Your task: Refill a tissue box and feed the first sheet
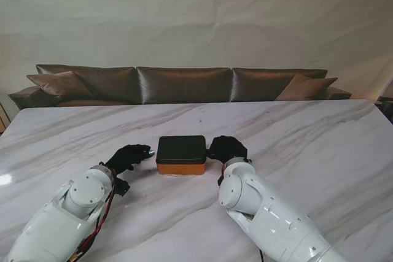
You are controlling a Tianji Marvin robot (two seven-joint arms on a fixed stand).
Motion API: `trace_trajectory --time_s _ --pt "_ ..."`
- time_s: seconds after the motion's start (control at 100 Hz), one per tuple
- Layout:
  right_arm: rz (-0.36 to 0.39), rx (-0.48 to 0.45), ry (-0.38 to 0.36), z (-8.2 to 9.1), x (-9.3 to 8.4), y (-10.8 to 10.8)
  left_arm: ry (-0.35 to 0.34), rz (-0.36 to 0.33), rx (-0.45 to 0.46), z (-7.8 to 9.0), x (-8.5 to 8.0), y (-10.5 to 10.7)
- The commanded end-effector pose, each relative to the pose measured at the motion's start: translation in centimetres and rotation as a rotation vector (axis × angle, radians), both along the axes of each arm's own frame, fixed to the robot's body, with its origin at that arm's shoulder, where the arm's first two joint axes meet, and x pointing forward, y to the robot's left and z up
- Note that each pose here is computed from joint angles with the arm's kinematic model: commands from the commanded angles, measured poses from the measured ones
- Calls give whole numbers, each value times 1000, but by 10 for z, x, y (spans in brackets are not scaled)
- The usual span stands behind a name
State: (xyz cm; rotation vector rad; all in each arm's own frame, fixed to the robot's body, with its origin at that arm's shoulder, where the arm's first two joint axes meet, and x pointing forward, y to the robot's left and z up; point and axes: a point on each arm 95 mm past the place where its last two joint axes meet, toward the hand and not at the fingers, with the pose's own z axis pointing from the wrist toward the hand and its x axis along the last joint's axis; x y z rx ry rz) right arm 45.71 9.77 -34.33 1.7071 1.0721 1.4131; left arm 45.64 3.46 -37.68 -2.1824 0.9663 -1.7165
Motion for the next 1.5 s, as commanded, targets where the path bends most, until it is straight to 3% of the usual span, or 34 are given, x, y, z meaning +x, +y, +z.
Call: trace_trajectory --time_s 0.0,0.5,1.01,1.49 --pt "13 9 15 -2 0 4 7 -14 -9 -1 3 -8" --pt "24 28 11 -5 3 11 26 -29 -33 -12 16 -22" --pt "31 23 6 -6 3 18 45 -54 -35 -15 15 -30" --pt "44 -22 4 -20 4 19 103 -58 -20 -20 12 -33"
